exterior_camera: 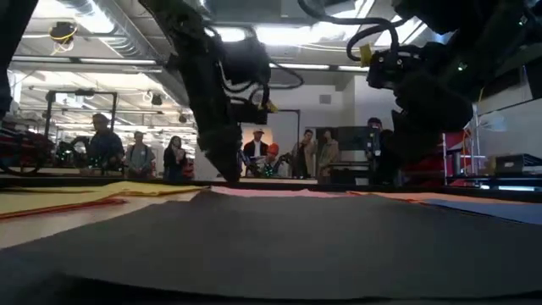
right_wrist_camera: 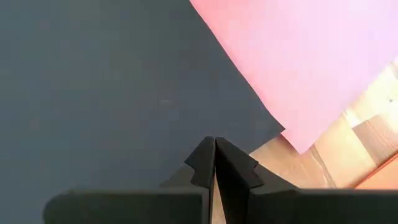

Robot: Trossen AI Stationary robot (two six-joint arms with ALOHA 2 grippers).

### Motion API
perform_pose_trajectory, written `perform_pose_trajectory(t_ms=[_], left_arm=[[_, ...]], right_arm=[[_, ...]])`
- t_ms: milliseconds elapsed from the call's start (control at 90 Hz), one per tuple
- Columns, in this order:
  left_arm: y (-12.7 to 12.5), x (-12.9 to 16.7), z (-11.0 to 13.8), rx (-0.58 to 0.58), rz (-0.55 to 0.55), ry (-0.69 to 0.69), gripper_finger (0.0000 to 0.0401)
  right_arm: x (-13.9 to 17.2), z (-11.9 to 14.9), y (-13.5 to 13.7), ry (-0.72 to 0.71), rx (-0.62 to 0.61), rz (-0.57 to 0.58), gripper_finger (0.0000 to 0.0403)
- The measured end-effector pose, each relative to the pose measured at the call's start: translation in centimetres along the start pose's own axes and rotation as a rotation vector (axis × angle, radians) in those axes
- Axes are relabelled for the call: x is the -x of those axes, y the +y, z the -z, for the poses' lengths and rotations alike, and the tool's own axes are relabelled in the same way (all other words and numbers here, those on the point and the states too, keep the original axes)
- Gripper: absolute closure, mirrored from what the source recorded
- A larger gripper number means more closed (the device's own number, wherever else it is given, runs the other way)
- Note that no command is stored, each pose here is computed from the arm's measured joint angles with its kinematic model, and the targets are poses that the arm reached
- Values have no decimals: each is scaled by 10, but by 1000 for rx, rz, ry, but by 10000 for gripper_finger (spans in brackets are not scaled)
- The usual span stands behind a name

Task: Organize paper
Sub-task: Stack the black paper on the top of the black paper

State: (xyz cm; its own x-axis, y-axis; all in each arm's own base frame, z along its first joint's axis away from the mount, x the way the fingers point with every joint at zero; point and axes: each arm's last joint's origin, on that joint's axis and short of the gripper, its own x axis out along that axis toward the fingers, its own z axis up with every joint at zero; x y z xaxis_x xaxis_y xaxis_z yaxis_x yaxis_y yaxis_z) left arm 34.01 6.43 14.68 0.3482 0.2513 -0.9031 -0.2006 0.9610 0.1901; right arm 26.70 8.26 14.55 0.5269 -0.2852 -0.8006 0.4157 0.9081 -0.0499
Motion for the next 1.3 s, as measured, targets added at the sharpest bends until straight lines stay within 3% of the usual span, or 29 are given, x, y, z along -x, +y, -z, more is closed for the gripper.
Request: perform_pose_trajectory(t_ms=[144,800,967,1111,1300], left_arm=[[4,-13,0,-14,-4,1,401],[55,-21,1,-71,-70,-29,401],[53,-21,1,-76,-71,-31,401],[44,-8,-4,-87,-61,-70,401],[34,32,-9,14,-41,-140,401]], right_arm=[[0,0,0,0,0,0,402],[0,0,0,1,-4,0,402],[0,0,0,1,-5,0,402],[0,0,0,0,-5,0,402],[0,0,0,4,-5,-4,402]])
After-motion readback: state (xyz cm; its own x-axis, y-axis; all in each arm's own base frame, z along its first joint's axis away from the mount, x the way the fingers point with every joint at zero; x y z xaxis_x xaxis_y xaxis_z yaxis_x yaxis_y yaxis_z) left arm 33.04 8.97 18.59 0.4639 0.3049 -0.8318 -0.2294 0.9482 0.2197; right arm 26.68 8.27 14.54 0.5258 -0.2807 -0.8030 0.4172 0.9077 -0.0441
